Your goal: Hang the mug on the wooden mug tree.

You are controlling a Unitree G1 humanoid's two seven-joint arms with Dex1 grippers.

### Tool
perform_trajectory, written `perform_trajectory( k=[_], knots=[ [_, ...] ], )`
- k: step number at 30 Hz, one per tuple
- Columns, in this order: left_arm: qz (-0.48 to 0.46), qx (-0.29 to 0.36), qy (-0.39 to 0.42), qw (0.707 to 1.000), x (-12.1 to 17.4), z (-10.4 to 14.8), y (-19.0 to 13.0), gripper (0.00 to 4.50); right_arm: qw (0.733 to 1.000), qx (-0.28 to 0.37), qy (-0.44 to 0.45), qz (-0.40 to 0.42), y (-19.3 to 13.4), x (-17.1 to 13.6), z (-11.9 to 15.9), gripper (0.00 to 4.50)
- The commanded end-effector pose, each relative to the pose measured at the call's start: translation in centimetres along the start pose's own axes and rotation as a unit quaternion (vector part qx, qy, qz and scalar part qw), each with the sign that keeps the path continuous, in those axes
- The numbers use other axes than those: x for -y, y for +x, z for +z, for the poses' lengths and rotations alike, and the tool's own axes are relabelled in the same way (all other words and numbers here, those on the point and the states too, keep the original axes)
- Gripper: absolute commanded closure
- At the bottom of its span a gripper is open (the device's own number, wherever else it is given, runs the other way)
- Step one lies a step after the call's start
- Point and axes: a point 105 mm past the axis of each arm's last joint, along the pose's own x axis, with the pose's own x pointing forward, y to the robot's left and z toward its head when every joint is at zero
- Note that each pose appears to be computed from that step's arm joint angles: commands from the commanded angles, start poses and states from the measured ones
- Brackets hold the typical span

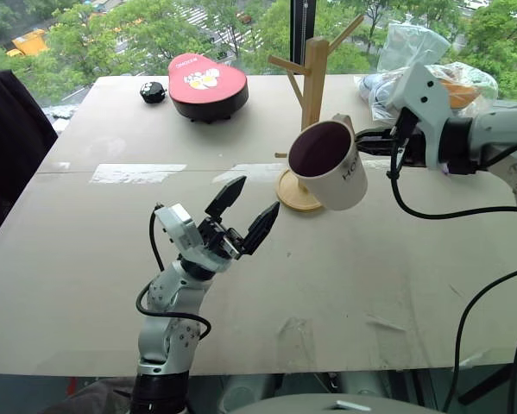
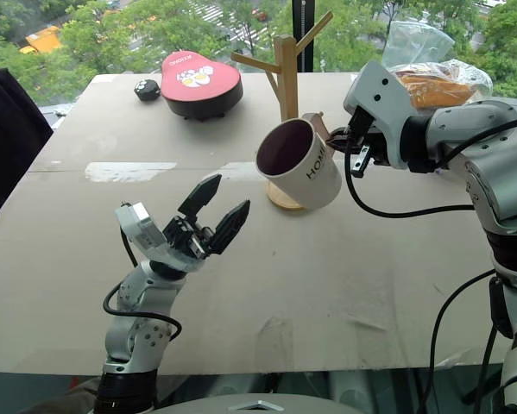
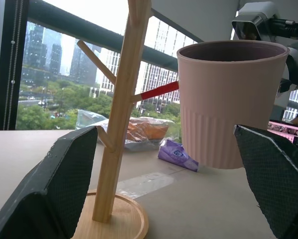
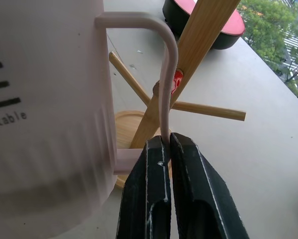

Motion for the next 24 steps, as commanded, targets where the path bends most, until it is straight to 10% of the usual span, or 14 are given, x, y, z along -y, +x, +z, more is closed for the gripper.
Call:
perform_trajectory(
  k=[1,13,24],
  knots=[
    [-0.011,0.020,0.017,1.000,0.3,1.1,0.4,0.00,0.999,0.004,-0.016,-0.032,-0.4,1.2,1.1,4.47],
    [-0.010,0.018,0.017,1.000,0.3,1.0,0.4,0.00,0.999,-0.015,-0.032,-0.039,0.8,1.4,0.8,4.47],
    [-0.008,0.015,0.018,1.000,0.4,1.0,0.2,0.00,0.996,0.024,0.023,-0.082,0.2,2.8,1.8,0.07]
  ],
)
